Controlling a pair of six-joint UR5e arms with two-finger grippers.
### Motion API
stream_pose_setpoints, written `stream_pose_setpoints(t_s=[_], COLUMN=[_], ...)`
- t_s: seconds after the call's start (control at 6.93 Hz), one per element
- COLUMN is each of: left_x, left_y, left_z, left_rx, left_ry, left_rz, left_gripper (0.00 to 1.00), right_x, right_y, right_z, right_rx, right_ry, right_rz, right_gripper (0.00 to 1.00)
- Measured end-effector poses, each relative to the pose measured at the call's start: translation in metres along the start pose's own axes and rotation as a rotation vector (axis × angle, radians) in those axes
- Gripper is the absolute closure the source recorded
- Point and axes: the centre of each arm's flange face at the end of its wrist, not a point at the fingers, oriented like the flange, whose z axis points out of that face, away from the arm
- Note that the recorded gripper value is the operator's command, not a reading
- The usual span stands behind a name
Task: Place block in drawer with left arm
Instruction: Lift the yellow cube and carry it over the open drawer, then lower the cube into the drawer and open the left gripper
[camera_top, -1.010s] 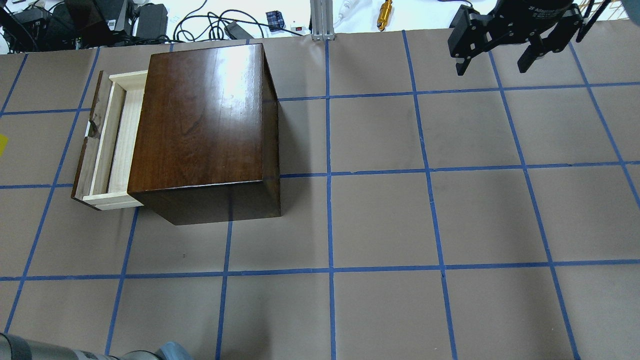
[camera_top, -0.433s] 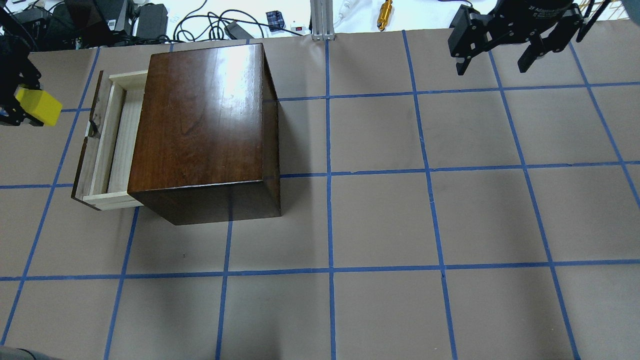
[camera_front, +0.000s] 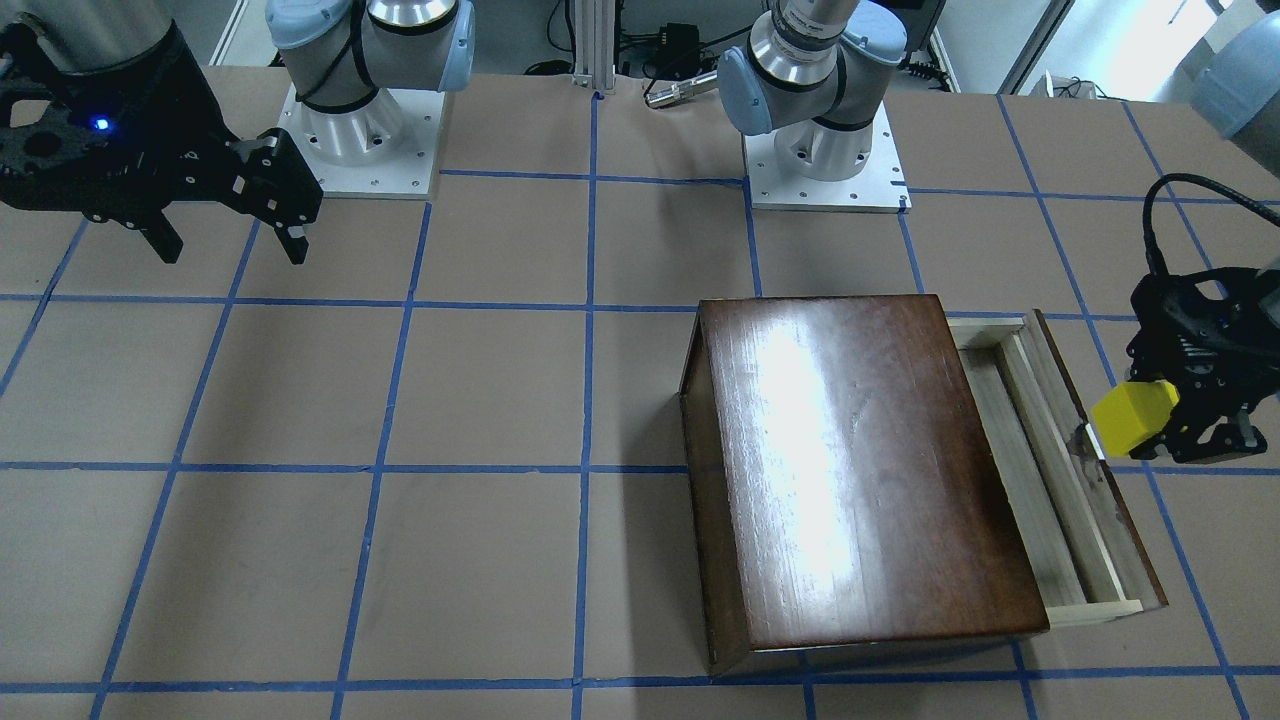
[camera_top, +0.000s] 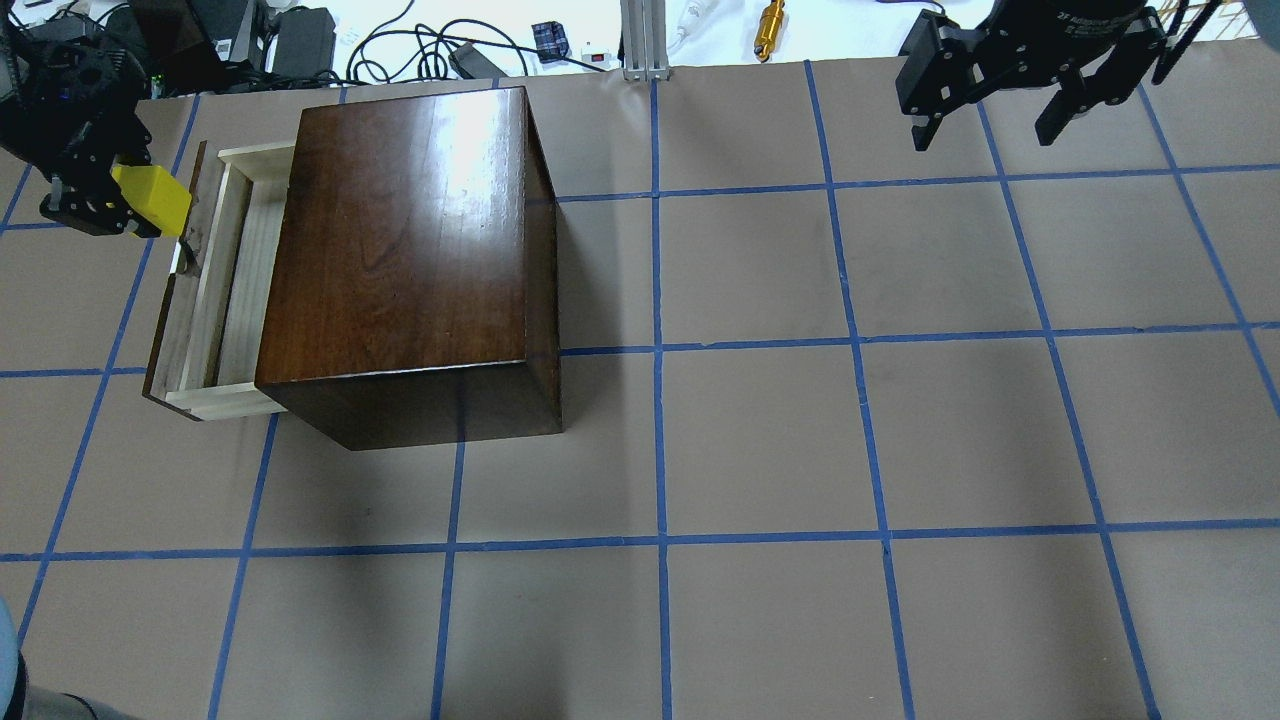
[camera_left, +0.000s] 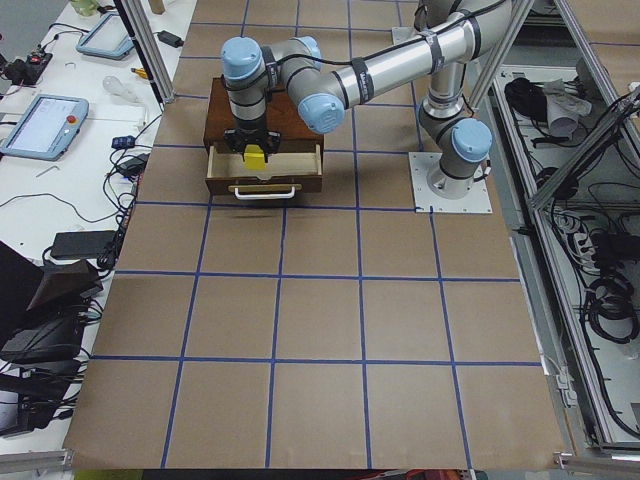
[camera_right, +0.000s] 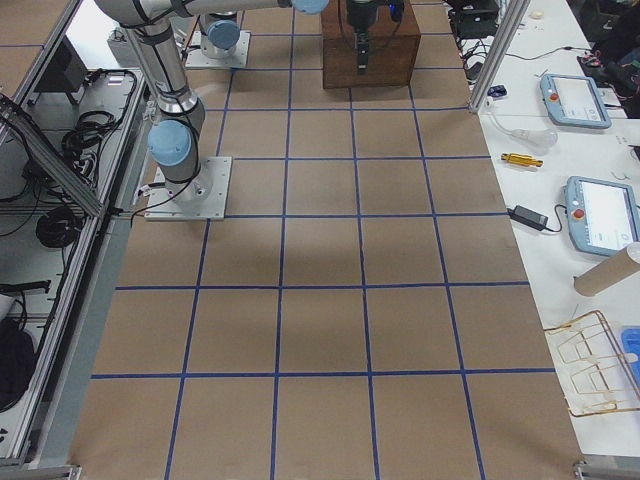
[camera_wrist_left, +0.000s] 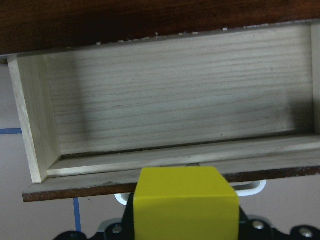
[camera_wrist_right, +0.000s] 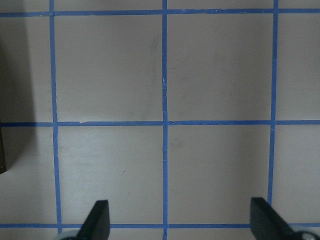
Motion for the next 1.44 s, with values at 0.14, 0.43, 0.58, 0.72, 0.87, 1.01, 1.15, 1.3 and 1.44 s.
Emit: stream_pose_setpoints(t_s=[0.14,0.43,0.58,0.72,0.87,1.01,1.15,1.3,1.44], left_x=[-0.004,-0.012,-0.016,-0.019,-0.020,-0.018,-0.014,-0.011,-0.010], left_y=[-0.002,-0.010,-0.018,-0.023,-0.025,-0.027,-0.032,-0.039,-0.042], left_z=[0.006,0.022,0.030,0.039,0.047,0.056,0.064,0.070,0.073], left_rx=[0.009,0.046,0.056,0.062,0.066,0.071,0.075,0.073,0.066], left_ry=[0.005,0.018,0.028,0.037,0.046,0.059,0.074,0.075,0.063], left_rz=[-0.018,-0.068,-0.075,-0.075,-0.072,-0.071,-0.067,-0.058,-0.051], left_gripper=[1.00,1.00,1.00,1.00,1.00,1.00,1.00,0.92,0.92], right_x=[0.000,0.001,0.001,0.000,0.000,0.000,0.000,0.000,0.000], right_y=[0.000,0.000,0.000,0.000,0.000,0.000,0.000,0.000,0.000], right_z=[0.000,0.000,0.001,0.001,0.000,0.000,0.000,0.000,0.000], right_rx=[0.000,-0.001,-0.001,-0.001,-0.001,-0.001,-0.001,-0.001,0.000], right_ry=[0.000,0.001,0.001,0.001,0.001,0.000,0.000,0.001,0.001], right_rz=[0.000,0.001,0.001,0.000,0.000,0.000,0.000,0.000,0.000], right_gripper=[0.00,0.00,0.00,0.00,0.00,0.00,0.00,0.00,0.00])
